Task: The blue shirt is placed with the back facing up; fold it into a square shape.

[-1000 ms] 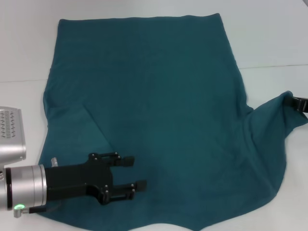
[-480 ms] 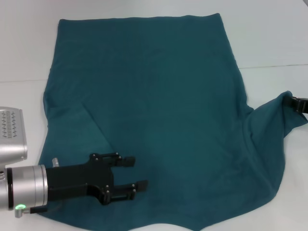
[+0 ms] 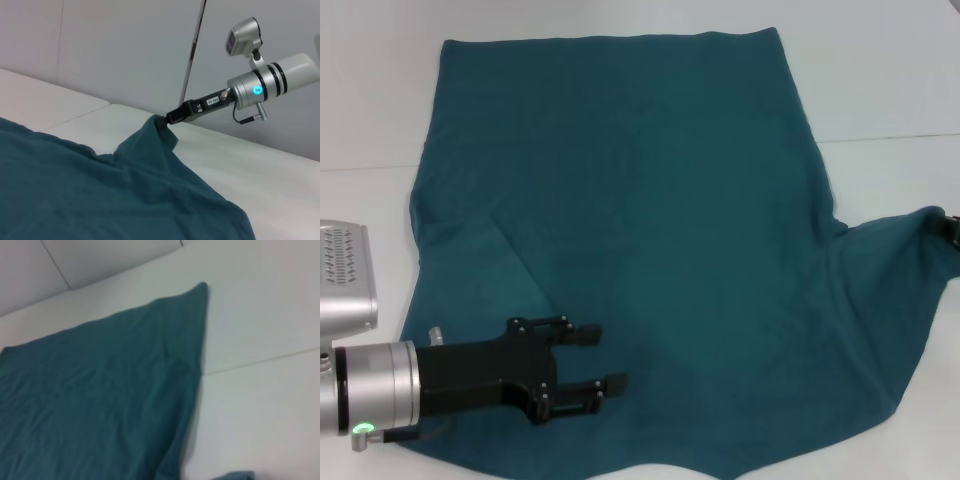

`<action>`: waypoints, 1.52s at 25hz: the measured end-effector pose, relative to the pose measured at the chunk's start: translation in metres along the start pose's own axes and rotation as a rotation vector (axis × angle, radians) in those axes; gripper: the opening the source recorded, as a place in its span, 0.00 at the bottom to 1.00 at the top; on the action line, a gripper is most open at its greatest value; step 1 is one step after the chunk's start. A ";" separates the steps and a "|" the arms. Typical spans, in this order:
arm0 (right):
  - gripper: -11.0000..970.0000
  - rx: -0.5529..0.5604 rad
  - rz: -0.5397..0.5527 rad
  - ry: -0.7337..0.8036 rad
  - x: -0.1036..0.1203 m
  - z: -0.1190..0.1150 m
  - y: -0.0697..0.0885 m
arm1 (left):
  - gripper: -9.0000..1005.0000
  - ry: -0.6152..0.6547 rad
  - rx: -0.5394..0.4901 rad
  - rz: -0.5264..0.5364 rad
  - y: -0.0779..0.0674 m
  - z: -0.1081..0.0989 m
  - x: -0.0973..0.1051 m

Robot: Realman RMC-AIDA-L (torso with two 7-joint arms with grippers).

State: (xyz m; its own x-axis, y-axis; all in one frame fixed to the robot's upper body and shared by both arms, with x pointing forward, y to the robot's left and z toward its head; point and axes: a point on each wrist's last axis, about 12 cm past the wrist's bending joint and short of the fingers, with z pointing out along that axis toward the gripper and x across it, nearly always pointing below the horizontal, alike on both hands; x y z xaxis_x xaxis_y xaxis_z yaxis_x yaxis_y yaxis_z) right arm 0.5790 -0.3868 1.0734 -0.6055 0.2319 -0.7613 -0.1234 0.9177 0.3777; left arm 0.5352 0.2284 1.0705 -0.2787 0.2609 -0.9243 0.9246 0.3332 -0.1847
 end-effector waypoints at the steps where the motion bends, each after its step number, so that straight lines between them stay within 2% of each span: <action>1: 0.02 0.005 0.001 0.006 0.001 -0.001 -0.001 | 0.70 0.000 0.000 0.000 0.000 0.000 0.000; 16: 0.02 0.032 0.034 0.036 0.013 -0.009 -0.011 | 0.70 0.001 0.005 0.000 0.000 0.001 0.000; 24: 0.02 0.038 0.037 0.030 0.012 -0.012 -0.013 | 0.70 0.002 0.006 0.001 0.000 0.001 0.000; 38: 0.02 -0.109 0.022 0.017 -0.006 -0.006 0.009 | 0.70 -0.008 0.000 -0.005 0.001 0.001 -0.002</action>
State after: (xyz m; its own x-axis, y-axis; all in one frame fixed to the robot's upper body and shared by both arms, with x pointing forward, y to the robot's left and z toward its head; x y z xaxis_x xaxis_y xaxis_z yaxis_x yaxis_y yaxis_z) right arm 0.5771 -0.3814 1.0844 -0.6223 0.2453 -0.7434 -0.1940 0.8717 0.4501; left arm 0.5364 0.2273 1.0719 -0.2810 0.2523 -0.9260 0.9234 0.3340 -0.1892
